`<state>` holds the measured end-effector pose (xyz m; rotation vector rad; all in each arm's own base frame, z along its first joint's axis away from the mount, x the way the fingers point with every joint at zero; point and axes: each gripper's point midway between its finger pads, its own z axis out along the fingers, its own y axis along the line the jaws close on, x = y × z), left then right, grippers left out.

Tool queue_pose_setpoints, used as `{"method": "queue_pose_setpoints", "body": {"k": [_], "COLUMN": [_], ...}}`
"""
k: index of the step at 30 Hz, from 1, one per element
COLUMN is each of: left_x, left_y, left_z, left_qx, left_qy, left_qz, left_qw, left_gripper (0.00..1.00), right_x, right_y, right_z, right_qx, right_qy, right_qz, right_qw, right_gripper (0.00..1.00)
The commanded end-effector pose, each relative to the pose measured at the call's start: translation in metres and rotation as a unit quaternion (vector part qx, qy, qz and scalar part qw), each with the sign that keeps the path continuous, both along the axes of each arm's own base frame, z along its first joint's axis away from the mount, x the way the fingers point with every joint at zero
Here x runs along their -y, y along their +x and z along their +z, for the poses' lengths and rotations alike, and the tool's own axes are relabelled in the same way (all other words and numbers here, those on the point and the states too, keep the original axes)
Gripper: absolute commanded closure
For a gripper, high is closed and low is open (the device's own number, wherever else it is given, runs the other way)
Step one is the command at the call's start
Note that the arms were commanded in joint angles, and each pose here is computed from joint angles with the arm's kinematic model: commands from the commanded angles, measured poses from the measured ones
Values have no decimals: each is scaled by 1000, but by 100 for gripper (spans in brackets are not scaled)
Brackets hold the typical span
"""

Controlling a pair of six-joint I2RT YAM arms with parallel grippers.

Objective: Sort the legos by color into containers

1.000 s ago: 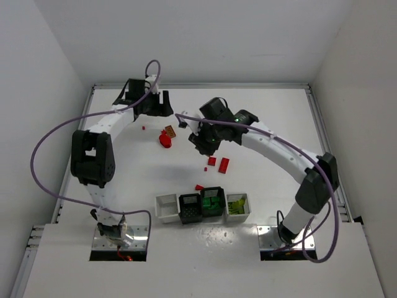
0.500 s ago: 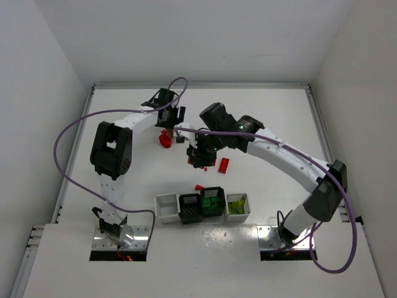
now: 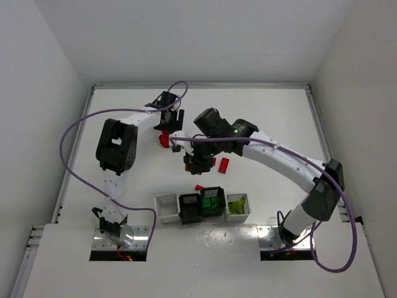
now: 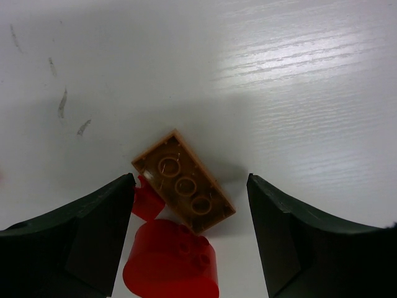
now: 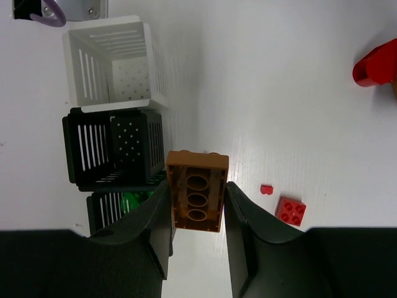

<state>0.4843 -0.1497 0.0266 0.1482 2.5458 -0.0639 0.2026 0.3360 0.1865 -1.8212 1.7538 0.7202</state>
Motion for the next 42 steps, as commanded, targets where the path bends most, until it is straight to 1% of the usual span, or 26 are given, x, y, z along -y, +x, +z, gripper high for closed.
{"method": "queue_pose_setpoints", "body": {"k": [1, 6, 7, 9, 10, 13, 14, 18, 19, 20, 22, 24, 25, 26, 28, 29, 30, 32, 33, 35, 36, 38, 39, 42], "left_x": [9, 8, 7, 7, 5, 3, 5, 3, 6, 5, 8, 12, 13, 18, 17, 18, 20, 22, 20, 24, 24, 25, 23, 22], "left_y": [7, 6, -2, -8, -19, -29, -38, -29, -19, -16, -9, -2, -6, 1, 0, 3, 2, 3, 0, -2, -3, -6, -2, -5], "left_z": [-3, -8, -13, -10, -17, -22, -26, -33, -28, -37, -41, -43, -50, -43, -47, -44, -44, -40, -43, -32, -30, -25, -18, -22], "left_qx": [2, -3, -13, -12, -26, -32, -40, -33, -22, -27, -26, -23, -38, -28, -32, -28, -29, -26, -30, -25, -20, -17, -7, -11], "left_qy": [-11, -10, -8, -13, -13, -15, -12, -2, -2, 4, 4, -1, 0, -9, -8, -10, -13, -18, -14, -27, -26, -32, -39, -35], "left_qz": [-7, -7, -14, -17, -19, -21, -26, -25, -29, -26, -26, -29, -36, -40, -40, -40, -42, -45, -49, -56, -60, -64, -62, -66], "left_qw": [1000, 1000, 1000, 1000, 999, 999, 999, 999, 999, 999, 999, 999, 999, 999, 999, 999, 999, 998, 998, 998, 998, 997, 997, 997], "left_gripper": [21, 21, 21, 21, 21, 24, 24, 24, 25, 27, 28, 34, 37, 41, 45, 51, 54, 60, 65, 70, 74, 78, 79, 79], "right_x": [-5, -3, -3, -2, -2, -4, -4, -6, -9, -7, -8, -8, -8, -6, -5, -6, -6, -1, -2, -1, -3, -3, -4, -5], "right_y": [-7, -6, -6, -5, -5, -3, -5, -6, -8, -9, -10, -12, -12, -13, -18, -24, -23, -30, -30, -34, -37, -37, -40, -42], "right_z": [-3, -7, -9, -10, -10, -9, -8, -11, -7, -8, -9, -9, -9, -12, -17, -17, -17, -27, -27, -28, -28, -28, -28, -28], "right_qx": [0, 3, 3, 6, 6, 9, 6, 0, 4, 0, -3, -1, -1, 0, -2, -3, 3, -6, -1, -5, -5, -5, -5, 1], "right_qy": [6, 0, 0, -2, -2, 1, 4, 3, 8, 4, 3, 3, 3, 0, -7, -8, -7, -24, -24, -28, -28, -28, -28, -30], "right_qz": [19, 20, 20, 17, 17, 17, 20, 22, 27, 27, 34, 46, 46, 50, 60, 74, 81, 94, 99, 104, 108, 108, 113, 119], "right_qw": [1000, 1000, 1000, 1000, 1000, 1000, 1000, 1000, 1000, 1000, 999, 999, 999, 999, 998, 997, 997, 995, 995, 994, 994, 994, 993, 992], "right_gripper": [100, 100, 100, 100, 100, 100, 100, 100, 100, 100, 100, 100, 100, 100, 100, 100, 100, 100, 100, 100, 100, 100, 100, 100]}}
